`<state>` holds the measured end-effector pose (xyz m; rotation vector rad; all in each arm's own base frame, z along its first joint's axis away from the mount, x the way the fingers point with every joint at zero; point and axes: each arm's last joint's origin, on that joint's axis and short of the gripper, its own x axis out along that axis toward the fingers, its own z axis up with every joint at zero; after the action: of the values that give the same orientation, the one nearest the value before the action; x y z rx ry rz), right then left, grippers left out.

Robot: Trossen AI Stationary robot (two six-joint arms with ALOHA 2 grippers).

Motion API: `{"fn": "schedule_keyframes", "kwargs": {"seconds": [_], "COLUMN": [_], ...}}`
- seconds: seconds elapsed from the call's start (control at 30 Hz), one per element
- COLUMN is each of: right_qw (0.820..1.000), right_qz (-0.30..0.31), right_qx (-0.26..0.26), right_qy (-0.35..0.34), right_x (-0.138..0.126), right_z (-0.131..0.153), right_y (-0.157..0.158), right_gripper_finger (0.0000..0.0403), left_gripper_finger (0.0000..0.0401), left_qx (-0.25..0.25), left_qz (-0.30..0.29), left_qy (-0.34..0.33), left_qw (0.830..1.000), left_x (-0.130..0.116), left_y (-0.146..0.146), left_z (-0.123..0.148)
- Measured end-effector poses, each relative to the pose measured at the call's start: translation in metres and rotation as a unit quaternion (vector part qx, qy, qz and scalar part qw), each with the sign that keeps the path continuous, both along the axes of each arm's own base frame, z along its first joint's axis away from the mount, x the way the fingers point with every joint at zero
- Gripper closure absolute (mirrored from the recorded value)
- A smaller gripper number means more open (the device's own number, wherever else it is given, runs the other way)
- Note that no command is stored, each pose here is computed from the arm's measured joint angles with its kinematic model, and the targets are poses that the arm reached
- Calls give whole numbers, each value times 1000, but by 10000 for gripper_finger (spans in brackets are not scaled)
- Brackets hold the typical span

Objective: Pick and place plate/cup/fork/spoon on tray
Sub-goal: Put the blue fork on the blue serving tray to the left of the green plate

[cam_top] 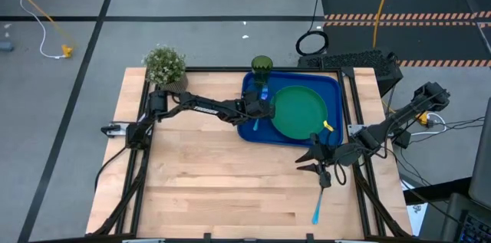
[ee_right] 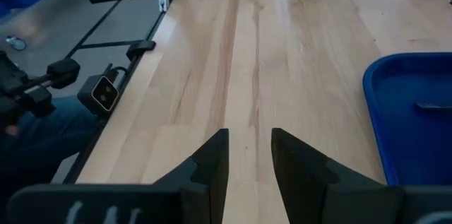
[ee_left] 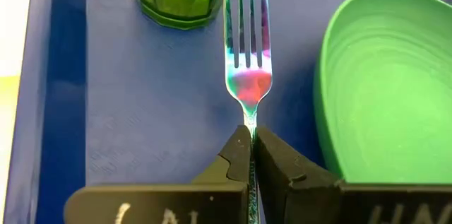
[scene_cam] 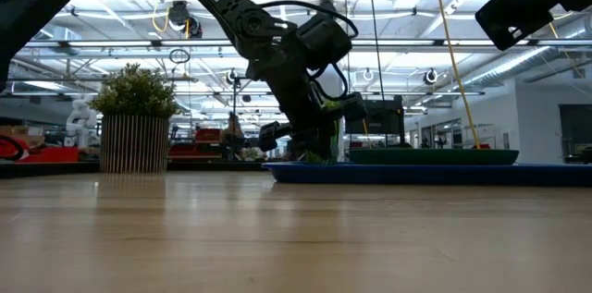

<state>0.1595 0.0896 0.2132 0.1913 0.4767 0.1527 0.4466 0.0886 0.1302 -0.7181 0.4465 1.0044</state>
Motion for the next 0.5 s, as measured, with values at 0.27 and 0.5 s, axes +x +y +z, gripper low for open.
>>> {"fn": "schedule_keyframes", "kwargs": {"seconds": [0.27, 0.5], "right_qw": [1000, 1000], "right_qz": [0, 1], "right_qx": [0, 0], "right_qy": [1, 1], "right_x": [0, 0], "right_z": [0, 0], "right_y": [0, 0], "right_gripper_finger": [305, 305], "left_gripper_finger": [380, 342], "left_qx": [-10, -14], "left_qz": [-8, -14], "left_qy": [4, 6], "left_qw": [1000, 1000], "left_x": [0, 0], "left_y": [2, 2], "left_z": [-3, -3]}}
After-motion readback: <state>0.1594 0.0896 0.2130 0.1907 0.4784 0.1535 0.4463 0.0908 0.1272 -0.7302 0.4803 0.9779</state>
